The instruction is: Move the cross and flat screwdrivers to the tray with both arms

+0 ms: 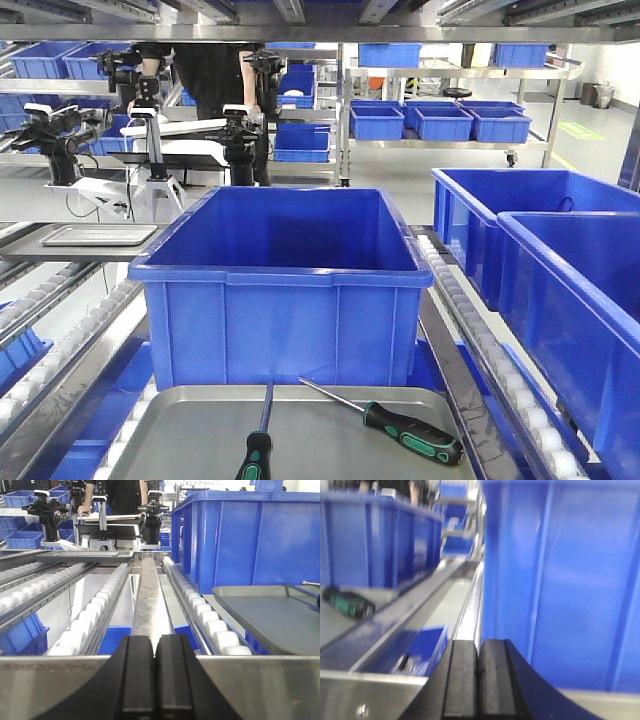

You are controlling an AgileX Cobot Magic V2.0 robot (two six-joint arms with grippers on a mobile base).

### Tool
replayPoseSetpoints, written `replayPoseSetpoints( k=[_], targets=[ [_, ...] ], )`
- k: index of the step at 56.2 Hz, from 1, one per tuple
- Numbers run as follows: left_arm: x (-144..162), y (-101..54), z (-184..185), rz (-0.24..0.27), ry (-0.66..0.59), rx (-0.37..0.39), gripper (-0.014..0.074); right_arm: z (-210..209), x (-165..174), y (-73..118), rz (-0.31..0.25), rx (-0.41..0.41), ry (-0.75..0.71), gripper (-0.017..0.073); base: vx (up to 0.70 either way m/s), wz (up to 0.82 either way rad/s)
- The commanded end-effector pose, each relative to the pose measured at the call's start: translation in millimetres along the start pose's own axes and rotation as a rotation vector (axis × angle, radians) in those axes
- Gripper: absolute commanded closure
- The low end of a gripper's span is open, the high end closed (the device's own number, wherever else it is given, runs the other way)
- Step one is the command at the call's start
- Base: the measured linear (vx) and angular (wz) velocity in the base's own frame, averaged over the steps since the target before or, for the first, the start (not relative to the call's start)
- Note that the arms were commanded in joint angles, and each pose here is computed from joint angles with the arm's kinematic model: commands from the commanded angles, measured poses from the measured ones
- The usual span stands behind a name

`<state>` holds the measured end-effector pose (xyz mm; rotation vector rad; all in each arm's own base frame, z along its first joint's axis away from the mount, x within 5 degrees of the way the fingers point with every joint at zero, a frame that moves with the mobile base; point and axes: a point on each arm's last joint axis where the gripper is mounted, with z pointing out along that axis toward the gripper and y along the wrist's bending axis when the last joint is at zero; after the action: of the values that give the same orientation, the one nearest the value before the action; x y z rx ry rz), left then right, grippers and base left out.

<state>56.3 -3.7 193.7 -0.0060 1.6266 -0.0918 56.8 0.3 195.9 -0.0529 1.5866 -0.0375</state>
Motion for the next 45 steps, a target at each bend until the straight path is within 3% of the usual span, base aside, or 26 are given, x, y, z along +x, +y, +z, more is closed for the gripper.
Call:
replayPoseSetpoints(
  k=[1,45],
  targets=[
    [-15.0,-0.1,-2.0,-0.011,-0.106,-0.002,0.0599,-0.5,-6.2,0.0,-0.013,0.005,-0.093,0.0568,0.0,0.0],
    [-15.0,-0.1,-2.0,-0.011,-0.106,-0.002,0.0599,-0.3,-3.7,-0.2,-0.012,0.007,-0.065,0.0567,0.0,0.0]
  ],
)
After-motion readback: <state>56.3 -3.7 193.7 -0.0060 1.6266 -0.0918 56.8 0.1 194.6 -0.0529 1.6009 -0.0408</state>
